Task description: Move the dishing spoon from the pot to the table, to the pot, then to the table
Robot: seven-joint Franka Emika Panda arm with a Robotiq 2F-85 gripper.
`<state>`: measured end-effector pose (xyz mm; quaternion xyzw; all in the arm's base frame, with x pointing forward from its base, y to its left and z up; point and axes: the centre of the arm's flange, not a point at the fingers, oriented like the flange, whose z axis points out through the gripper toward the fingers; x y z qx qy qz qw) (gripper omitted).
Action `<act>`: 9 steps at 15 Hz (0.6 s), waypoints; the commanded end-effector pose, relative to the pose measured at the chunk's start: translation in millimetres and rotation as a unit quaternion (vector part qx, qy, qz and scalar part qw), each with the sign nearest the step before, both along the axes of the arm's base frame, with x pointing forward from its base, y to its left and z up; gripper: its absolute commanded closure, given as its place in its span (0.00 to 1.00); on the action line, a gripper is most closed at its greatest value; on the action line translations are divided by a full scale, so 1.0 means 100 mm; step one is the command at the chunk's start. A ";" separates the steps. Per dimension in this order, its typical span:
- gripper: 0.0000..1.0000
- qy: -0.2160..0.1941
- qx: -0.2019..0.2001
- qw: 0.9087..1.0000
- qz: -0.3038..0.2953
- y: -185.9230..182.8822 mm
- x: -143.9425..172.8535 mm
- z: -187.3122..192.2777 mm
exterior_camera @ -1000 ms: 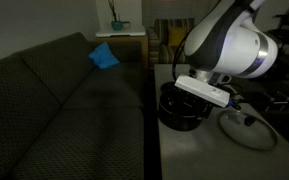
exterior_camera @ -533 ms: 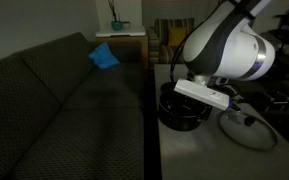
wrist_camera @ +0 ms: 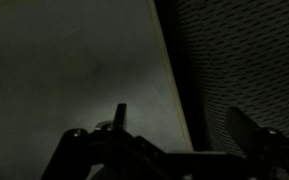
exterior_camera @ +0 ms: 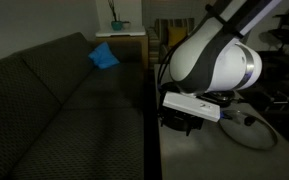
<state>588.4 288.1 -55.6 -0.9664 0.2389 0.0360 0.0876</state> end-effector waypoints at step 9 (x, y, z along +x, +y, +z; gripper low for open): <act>0.00 -0.022 -0.031 0.999 -0.013 -0.30 0.45 -0.02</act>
